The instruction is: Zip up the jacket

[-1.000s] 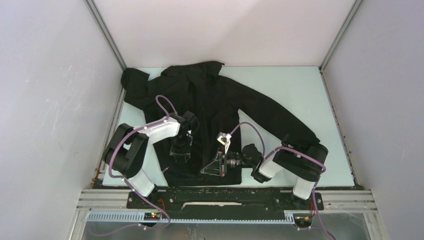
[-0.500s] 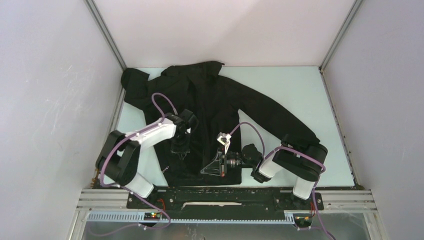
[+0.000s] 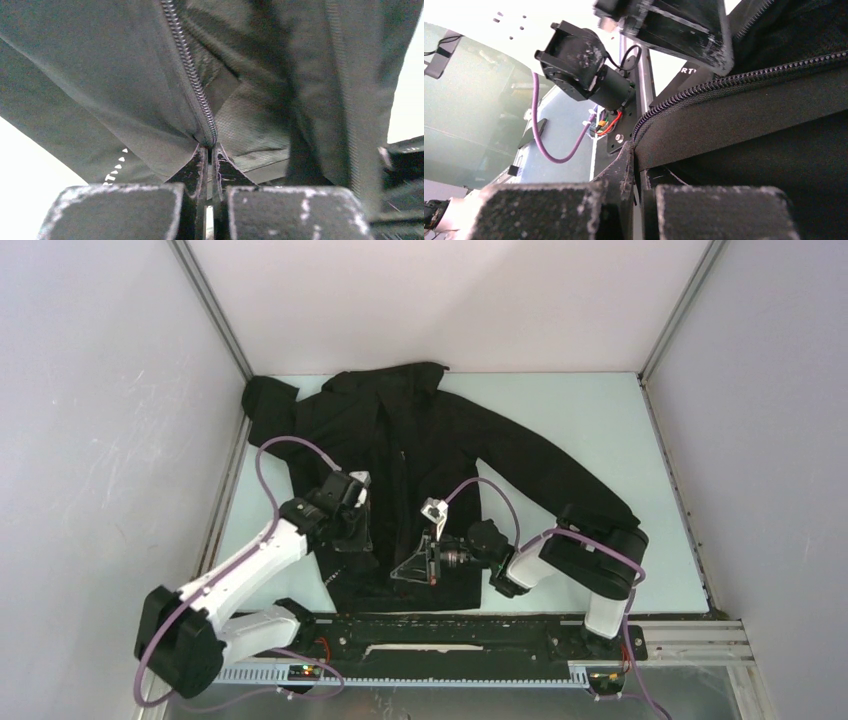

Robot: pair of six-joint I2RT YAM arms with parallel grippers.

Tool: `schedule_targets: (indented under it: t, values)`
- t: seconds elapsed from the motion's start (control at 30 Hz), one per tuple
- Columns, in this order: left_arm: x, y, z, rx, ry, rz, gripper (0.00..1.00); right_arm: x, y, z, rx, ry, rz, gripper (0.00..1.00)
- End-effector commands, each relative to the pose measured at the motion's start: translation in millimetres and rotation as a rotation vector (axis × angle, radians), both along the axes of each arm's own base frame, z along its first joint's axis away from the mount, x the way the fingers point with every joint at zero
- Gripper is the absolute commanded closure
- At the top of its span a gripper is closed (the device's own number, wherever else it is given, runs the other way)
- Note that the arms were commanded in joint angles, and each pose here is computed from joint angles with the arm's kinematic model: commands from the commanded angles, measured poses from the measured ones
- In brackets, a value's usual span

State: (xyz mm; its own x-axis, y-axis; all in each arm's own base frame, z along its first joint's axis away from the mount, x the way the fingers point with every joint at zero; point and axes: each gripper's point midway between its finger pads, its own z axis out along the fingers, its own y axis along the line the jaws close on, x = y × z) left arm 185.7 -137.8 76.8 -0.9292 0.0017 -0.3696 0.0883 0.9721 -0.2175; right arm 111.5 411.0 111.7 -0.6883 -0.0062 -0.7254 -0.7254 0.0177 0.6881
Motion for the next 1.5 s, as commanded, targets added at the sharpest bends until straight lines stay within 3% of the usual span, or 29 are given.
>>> schedule_targets:
  t: [0.0, 0.2, 0.57, 1.0, 1.47]
  values:
    - [11, -25, 35, -0.168, -0.173, -0.087, 1.00, 19, 10, -4, -0.012, -0.003, -0.049, 1.00]
    - [4, -37, 64, -0.273, -0.277, -0.193, 1.00, 38, 6, -7, -0.033, 0.032, -0.127, 1.00]
    - [-12, -50, 74, -0.314, -0.267, -0.323, 1.00, 64, -13, 10, 0.044, 0.075, -0.252, 1.00]
    - [-4, -41, 82, -0.262, -0.380, -0.266, 1.00, 66, -14, 21, 0.096, 0.073, -0.301, 1.00]
    - [-3, -41, 77, -0.213, -0.403, -0.269, 1.00, 71, -2, 31, 0.141, 0.092, -0.332, 1.00]
